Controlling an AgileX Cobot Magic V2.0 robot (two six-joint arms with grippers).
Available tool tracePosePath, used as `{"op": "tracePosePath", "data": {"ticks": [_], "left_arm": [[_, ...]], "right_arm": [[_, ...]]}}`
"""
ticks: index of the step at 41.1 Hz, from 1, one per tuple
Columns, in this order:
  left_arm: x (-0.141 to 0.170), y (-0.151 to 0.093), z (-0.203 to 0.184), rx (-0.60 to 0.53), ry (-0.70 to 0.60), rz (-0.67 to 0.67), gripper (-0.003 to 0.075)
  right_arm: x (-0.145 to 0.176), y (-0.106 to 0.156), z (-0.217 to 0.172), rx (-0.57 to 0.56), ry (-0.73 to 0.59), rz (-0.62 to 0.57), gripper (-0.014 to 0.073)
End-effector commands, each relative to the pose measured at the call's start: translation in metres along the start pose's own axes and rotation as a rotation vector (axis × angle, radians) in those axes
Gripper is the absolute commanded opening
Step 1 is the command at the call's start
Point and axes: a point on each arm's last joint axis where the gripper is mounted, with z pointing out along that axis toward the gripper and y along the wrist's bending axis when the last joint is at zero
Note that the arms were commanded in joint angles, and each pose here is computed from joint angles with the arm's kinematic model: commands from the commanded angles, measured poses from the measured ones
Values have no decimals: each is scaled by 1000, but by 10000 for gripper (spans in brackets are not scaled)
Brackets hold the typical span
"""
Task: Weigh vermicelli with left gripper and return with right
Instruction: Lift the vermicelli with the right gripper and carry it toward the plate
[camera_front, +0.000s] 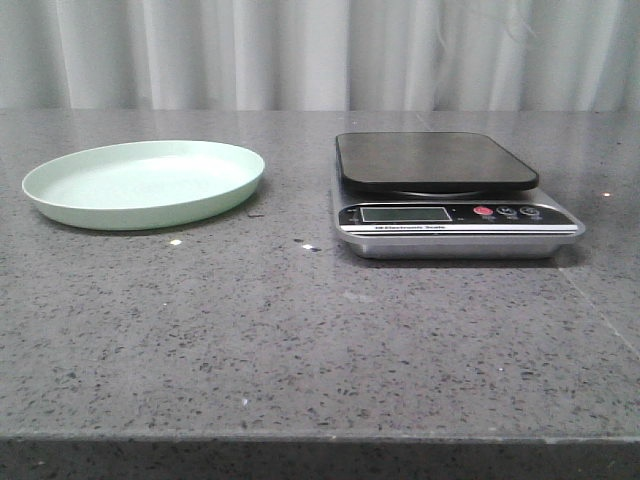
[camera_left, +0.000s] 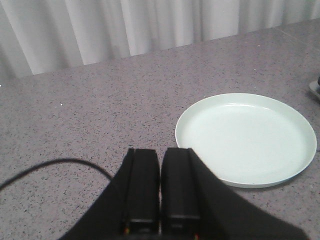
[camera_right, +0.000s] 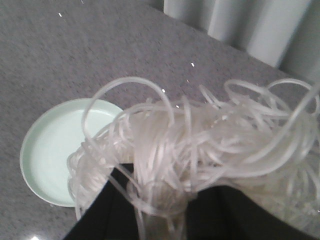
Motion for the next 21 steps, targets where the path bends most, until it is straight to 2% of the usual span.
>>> {"op": "tracePosePath", "data": {"ticks": [1, 9, 21], "left_arm": [[-15, 2, -3, -10, -100, -15, 137], [-15, 2, -3, -10, -100, -15, 137], [-15, 2, -3, -10, -98, -15, 137]], "right_arm": [[-30, 14, -17, -54, -191, -8, 151], [-35, 46, 22, -148, -159, -68, 151], [-17, 89, 100, -239, -62, -102, 151]]}}
